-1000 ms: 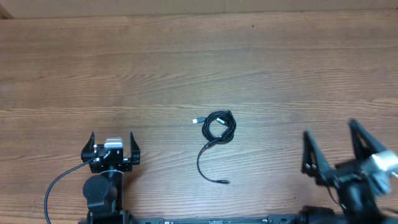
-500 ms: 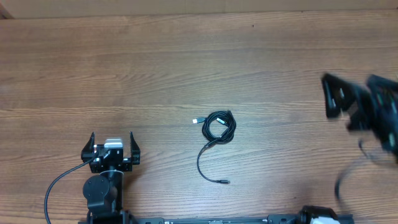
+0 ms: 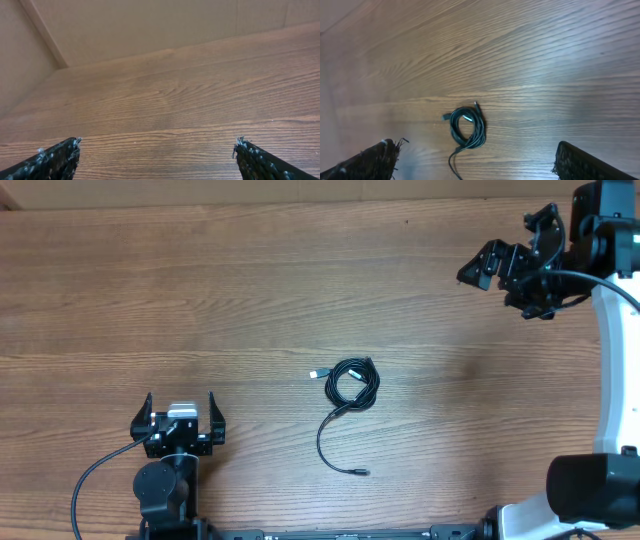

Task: Untangle cables
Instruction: 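Raise the right gripper and move it over the black cable coil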

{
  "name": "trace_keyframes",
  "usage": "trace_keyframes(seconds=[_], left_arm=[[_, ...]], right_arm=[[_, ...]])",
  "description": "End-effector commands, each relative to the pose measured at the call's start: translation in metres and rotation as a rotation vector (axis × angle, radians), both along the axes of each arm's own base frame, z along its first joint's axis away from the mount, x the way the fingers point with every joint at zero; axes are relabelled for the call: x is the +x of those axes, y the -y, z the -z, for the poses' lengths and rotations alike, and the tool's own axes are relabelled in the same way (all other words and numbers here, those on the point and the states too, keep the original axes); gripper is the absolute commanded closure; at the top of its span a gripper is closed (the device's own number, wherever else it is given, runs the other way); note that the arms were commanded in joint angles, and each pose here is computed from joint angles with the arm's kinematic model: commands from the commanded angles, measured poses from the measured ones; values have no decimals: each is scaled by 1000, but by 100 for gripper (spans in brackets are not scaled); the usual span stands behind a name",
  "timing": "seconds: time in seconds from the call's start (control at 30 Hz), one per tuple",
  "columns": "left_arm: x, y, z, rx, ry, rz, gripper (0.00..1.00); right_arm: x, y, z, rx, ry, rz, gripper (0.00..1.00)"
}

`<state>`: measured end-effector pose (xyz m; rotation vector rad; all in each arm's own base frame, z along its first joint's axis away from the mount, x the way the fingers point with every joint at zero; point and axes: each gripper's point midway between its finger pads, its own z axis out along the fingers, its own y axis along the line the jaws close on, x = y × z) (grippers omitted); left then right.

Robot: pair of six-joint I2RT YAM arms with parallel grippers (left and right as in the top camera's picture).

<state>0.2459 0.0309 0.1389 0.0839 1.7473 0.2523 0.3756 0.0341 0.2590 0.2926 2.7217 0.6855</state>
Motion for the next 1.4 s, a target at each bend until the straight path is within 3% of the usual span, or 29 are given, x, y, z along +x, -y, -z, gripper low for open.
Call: trace_keyframes(seconds=[0.0, 0.47, 0.6, 0.67, 0.77, 0.93, 1.13, 1.37], left_arm=[[-1, -3, 1, 21, 1, -12, 0], [0, -4, -2, 24, 11, -15, 0], [4, 6, -26, 27, 109, 41, 0], [2, 31, -62, 31, 219, 184, 0], [-11, 48, -115, 24, 309, 276, 0], [-60, 41, -236, 52, 418, 198, 0], [-117, 44, -367, 92, 448, 165, 0], [-114, 44, -460, 134, 388, 171, 0]], right_arm=[[-4, -11, -23, 23, 89, -83, 0], [-28, 15, -14, -149, 10, -33, 0], [-26, 15, -15, -148, 17, -31, 0], [-26, 14, -15, -141, 17, -30, 0], [-26, 11, -15, -139, 17, -34, 0], [-26, -4, -14, -161, 22, -78, 0], [-28, -49, -14, -212, 63, -212, 0], [-38, -105, -13, -330, 124, -358, 0]])
